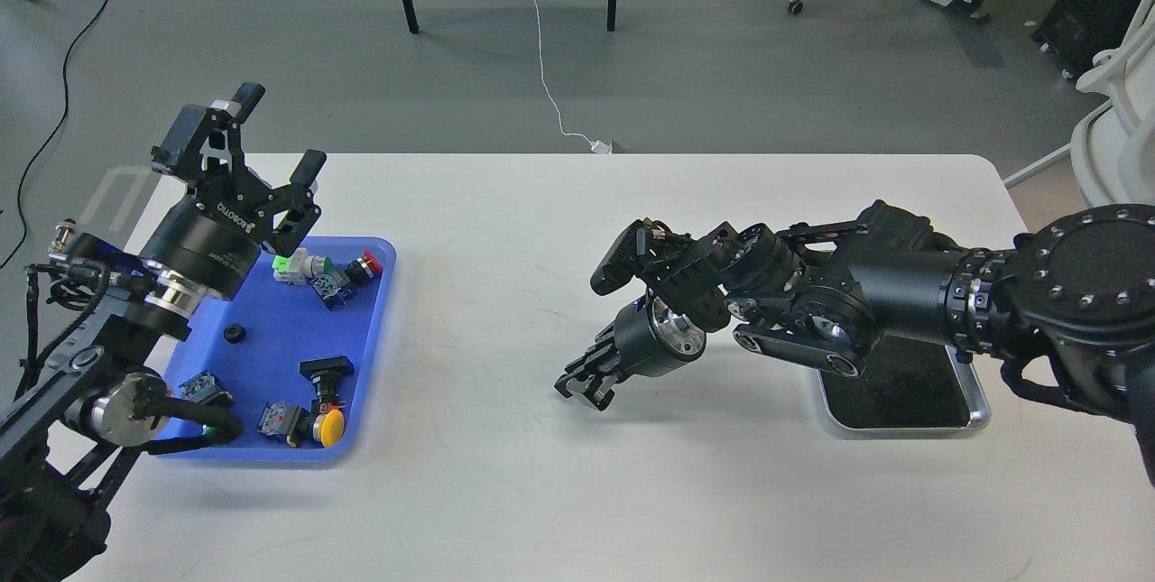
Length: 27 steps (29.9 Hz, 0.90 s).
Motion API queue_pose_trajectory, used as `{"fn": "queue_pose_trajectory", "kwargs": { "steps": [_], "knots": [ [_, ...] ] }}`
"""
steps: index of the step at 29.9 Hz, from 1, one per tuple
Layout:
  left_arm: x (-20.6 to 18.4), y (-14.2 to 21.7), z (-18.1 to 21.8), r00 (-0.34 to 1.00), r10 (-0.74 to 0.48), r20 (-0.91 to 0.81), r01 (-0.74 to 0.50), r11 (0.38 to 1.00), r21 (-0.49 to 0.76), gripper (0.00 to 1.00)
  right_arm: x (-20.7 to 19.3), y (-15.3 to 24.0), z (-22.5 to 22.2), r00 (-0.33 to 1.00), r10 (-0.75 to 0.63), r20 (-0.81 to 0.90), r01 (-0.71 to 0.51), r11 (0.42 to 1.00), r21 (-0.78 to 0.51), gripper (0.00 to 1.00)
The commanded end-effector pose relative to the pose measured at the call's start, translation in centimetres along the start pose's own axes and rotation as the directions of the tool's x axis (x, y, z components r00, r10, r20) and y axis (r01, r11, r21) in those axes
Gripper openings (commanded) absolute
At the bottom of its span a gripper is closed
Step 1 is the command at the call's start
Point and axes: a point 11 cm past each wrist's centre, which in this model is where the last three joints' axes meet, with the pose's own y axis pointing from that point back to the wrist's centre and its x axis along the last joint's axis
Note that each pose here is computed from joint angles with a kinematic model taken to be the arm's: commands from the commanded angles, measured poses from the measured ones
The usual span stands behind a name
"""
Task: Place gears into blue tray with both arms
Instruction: 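Carry the second black part to the table center and release it, then withdraw the right gripper and reach the left gripper to the part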
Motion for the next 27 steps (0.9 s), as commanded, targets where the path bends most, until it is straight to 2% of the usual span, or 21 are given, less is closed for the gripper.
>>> {"fn": "queue_pose_trajectory", "kwargs": {
  "steps": [1, 3, 7, 12, 15, 17, 21, 24, 27],
  "knots": [
    [0.0, 0.1, -0.1, 1.0, 0.0, -0.001, 0.0, 1.0, 0.002, 0.98, 0.2, 0.1, 0.0, 1.0, 0.021, 0.001, -0.021, 1.0, 0.001, 0.52],
    [0.0, 0.1, -0.1, 1.0, 0.0, 0.001, 0.0, 1.0, 0.004, 0.98, 0.5, 0.1, 0.0, 0.999, 0.043, 0.029, -0.044, 0.999, 0.009, 0.65],
    [0.0, 0.1, -0.1, 1.0, -0.001, 0.002, 0.001, 1.0, 0.005, 0.98, 1.2, 1.5, 0.9, 0.992, 0.091, 0.088, -0.091, 0.996, -0.005, 0.81],
    [0.1, 0.2, 0.2, 1.0, -0.016, 0.011, 0.016, 1.0, 0.011, 0.98, 2.8, 6.6, 4.4, 0.931, 0.264, 0.25, -0.254, 0.964, -0.074, 0.94],
    [0.0, 0.2, 0.2, 0.999, -0.031, 0.007, 0.031, 0.999, 0.011, 0.98, 2.8, 9.9, 6.0, 0.826, 0.388, 0.408, -0.382, 0.919, -0.101, 0.95],
    [-0.1, 0.2, 0.1, 0.999, -0.034, 0.009, 0.034, 0.999, 0.013, 0.98, 2.5, 11.9, 6.8, 0.703, 0.467, 0.536, -0.482, 0.868, -0.124, 0.95],
    [-0.7, 0.2, -0.2, 0.999, -0.053, 0.011, 0.052, 0.998, 0.017, 0.98, -0.1, 14.9, 8.7, 0.322, 0.537, 0.78, -0.663, 0.716, -0.22, 0.95],
    [-1.8, -0.1, -0.1, 0.993, -0.1, 0.066, 0.1, 0.995, 0.013, 0.98, -3.9, 15.6, 9.7, 0.034, 0.493, 0.869, -0.721, 0.614, -0.321, 0.95],
    [-3.5, -0.2, -0.3, 0.963, -0.191, 0.19, 0.186, 0.982, 0.044, 0.98, -7.6, 16.5, 10.3, -0.184, 0.445, 0.877, -0.746, 0.517, -0.419, 0.95]
  ]
}}
